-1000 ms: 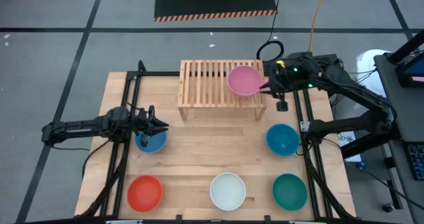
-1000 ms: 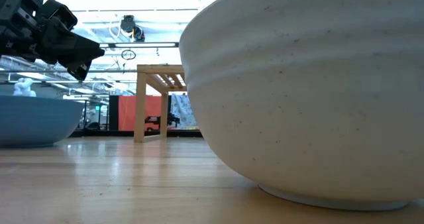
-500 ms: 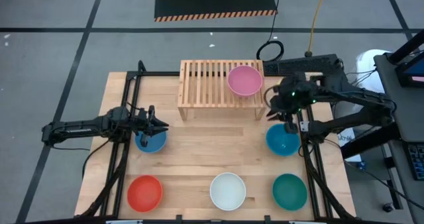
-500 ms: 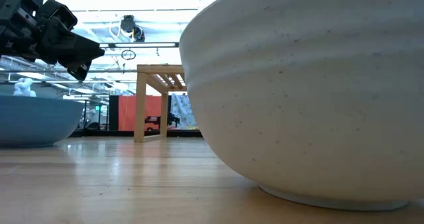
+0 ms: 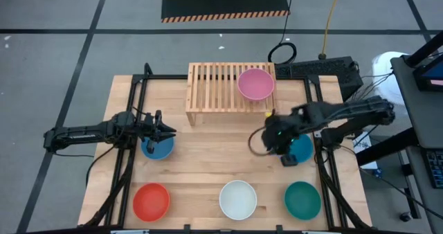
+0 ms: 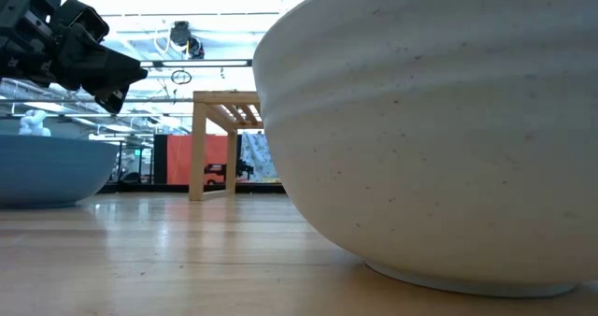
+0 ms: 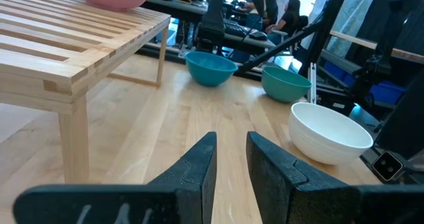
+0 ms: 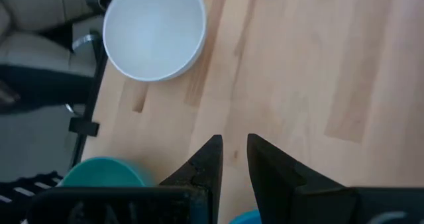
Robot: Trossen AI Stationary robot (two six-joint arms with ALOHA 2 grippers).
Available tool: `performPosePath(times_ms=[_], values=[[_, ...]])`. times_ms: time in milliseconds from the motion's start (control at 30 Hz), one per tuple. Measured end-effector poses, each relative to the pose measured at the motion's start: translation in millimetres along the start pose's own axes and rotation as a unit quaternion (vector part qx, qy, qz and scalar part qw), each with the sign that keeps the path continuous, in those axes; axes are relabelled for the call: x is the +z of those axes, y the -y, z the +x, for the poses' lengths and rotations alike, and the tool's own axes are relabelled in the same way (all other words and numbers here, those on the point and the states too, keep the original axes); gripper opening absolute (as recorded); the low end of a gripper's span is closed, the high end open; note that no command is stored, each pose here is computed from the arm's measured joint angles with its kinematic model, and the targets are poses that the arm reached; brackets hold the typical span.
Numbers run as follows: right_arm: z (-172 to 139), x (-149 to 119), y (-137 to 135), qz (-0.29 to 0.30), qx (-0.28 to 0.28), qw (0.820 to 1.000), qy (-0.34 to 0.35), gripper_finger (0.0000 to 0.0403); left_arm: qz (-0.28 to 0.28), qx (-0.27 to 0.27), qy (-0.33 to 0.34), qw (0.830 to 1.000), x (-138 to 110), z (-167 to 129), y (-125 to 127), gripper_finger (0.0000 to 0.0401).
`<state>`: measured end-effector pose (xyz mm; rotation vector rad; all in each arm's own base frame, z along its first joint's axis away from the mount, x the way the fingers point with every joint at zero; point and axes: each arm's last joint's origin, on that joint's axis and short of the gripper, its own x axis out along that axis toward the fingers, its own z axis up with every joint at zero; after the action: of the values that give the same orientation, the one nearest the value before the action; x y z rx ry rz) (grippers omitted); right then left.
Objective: Place and stack bowls onto a shelf
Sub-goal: Stack the white bowl on top of the pink bowl on the shelf
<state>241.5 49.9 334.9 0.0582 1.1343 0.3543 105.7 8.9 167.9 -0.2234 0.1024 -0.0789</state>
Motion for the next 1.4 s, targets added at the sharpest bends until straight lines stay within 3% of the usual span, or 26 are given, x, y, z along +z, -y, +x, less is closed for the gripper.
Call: performPosePath(times_ms=[300, 600, 933, 1400], values=[[50, 20, -7, -0.015, 0.011, 0.999, -0.036, 0.0079, -0.006, -0.040, -0.006, 0.999, 0, 0, 2, 0.0088], [88, 37, -9, -0.022, 0.019, 0.999, -0.032, 0.0115, -0.003, -0.044, -0.006, 0.999, 0, 0, 3, 0.0088], [127, 42, -6, -0.005, 0.069, 0.995, -0.065, 0.0106, -0.004, -0.046, 0.005, 0.999, 2, 0, 3, 0.0088], [158, 61, -7, 0.022, 0.101, 0.995, -0.003, 0.0102, -0.024, -0.091, -0.004, 0.996, 2, -1, 6, 0.0088]])
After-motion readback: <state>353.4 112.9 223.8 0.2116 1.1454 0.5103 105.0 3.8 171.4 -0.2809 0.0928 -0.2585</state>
